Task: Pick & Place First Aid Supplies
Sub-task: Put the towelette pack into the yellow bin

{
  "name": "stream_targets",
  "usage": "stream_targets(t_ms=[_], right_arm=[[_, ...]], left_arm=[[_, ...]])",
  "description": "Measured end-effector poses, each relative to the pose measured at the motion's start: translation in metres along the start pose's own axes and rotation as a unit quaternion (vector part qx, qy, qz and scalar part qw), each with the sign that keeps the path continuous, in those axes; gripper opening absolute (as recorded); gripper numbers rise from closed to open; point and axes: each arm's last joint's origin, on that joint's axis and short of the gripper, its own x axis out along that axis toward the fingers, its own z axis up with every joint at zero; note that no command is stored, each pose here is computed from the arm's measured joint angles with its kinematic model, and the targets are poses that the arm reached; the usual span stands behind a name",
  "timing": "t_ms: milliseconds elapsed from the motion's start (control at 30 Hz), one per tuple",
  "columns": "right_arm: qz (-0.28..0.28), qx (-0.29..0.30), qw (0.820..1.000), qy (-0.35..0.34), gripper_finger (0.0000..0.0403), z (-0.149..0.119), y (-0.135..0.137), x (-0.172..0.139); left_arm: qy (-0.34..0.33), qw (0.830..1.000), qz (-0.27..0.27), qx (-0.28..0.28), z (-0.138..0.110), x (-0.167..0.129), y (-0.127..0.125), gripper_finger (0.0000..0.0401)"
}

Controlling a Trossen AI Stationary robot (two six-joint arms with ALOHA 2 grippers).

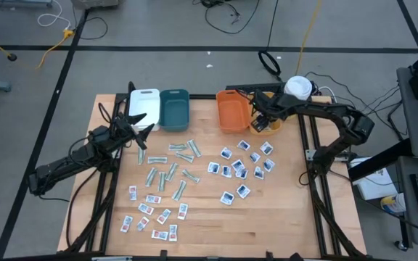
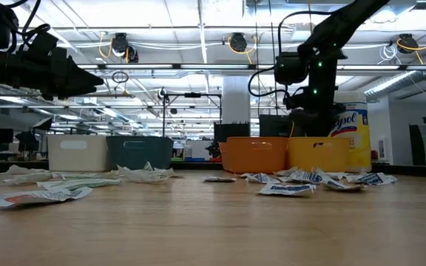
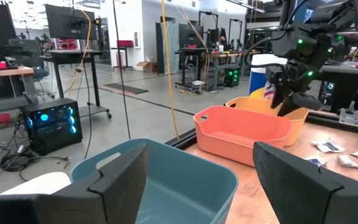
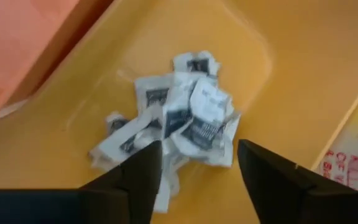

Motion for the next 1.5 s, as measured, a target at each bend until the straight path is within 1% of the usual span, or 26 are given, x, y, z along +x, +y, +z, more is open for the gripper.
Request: stream_targets(t_ms=[133, 300, 467, 533, 633, 700, 833, 1000, 1200, 1333, 1500], right_arm=[[0.014, 0.009, 0.999, 0.029, 0.0222, 0.001, -0.002, -0.010], [0.025, 0.000, 0.998, 0.065, 0.0220, 0.000, -0.003, -0.025], [0.028, 0.000, 0.998, 0.062, 0.0212, 0.002, -0.002, -0.042], [0.042, -0.004, 0.997, 0.062, 0.0211, 0.001, 0.000, -0.048], [0.077, 0.008, 0.995, 0.060, 0.0211, -0.002, 0.003, -0.057], [0.087, 0.014, 0.994, 0.057, 0.0211, -0.004, 0.007, -0.062], [0.091, 0.012, 0.994, 0.057, 0.0210, -0.016, 0.018, -0.066], [0.092, 0.016, 0.993, 0.069, 0.0210, -0.037, 0.029, -0.067], [0.095, 0.038, 0.992, 0.073, 0.0210, -0.058, 0.036, -0.070], [0.097, 0.048, 0.992, 0.072, 0.0210, -0.067, 0.039, -0.073], [0.088, 0.063, 0.991, 0.082, 0.0210, -0.076, 0.043, -0.062]], left_arm=[[0.000, 1.000, 0.000, 0.000, 0.000, 0.000, 0.000, 0.0296], [0.000, 1.000, 0.000, 0.000, 0.000, 0.000, 0.000, 0.0296], [0.000, 1.000, 0.000, 0.000, 0.000, 0.000, 0.000, 0.0296], [0.000, 1.000, 0.000, 0.000, 0.000, 0.000, 0.000, 0.0296], [0.000, 1.000, 0.000, 0.000, 0.000, 0.000, 0.000, 0.0296], [0.000, 1.000, 0.000, 0.000, 0.000, 0.000, 0.000, 0.0296], [0.000, 1.000, 0.000, 0.000, 0.000, 0.000, 0.000, 0.0296], [0.000, 1.000, 0.000, 0.000, 0.000, 0.000, 0.000, 0.0296], [0.000, 1.000, 0.000, 0.000, 0.000, 0.000, 0.000, 0.0296], [0.000, 1.000, 0.000, 0.000, 0.000, 0.000, 0.000, 0.0296], [0.000, 1.000, 0.000, 0.000, 0.000, 0.000, 0.000, 0.0296]])
